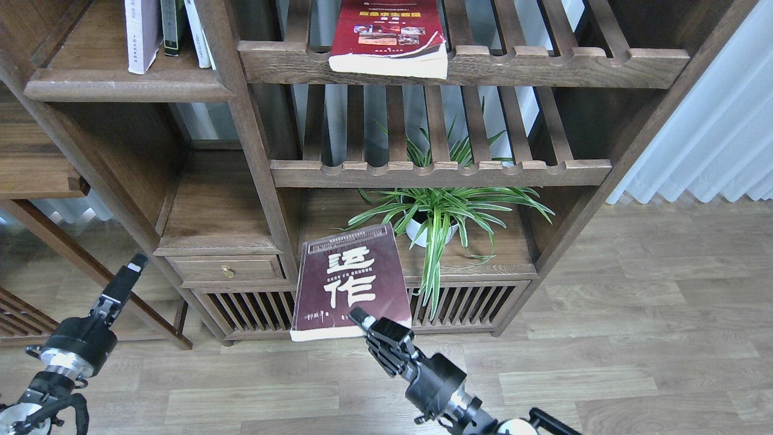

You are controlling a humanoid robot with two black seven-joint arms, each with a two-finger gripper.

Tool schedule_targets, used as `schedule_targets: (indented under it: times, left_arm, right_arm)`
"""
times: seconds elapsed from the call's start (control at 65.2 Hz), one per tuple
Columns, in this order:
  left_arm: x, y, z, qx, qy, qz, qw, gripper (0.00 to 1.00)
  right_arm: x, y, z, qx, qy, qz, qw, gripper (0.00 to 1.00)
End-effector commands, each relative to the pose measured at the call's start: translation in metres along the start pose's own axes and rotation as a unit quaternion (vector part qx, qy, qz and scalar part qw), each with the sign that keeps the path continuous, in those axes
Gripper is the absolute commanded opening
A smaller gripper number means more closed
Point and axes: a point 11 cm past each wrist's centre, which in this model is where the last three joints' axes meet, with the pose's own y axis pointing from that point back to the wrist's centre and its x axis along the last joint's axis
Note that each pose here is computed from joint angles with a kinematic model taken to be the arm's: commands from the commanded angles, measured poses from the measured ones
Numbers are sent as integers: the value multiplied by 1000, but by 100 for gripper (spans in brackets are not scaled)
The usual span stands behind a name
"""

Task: Organize books on shelf
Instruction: 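Lift the dark red book and hand it to the left gripper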

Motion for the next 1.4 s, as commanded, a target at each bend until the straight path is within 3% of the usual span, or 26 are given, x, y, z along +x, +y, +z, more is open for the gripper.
schedule_targets:
  times: [0.0,0.476,0.706,1.059,1.381]
  left_arm:
    - [-6,8,-1,7,4,-7,1000,83]
    - [-32,1,-38,24,54,-43,997,83]
    - [-46,0,-100,64,108,-51,991,83]
    - [-62,-6,-148,80,166,-53,981,82]
    - [-70,-7,-168,92,186,-54,977,68]
  right_arm:
    - [-6,-7,15,-34,3,-9,999,3]
    - [-7,-6,25,-48,2,-11,999,3]
    - [-8,-6,37,-65,-1,-13,998,3]
    - [-9,-5,41,-70,-4,-15,997,3]
    - [-7,-2,45,-70,-6,-12,997,3]
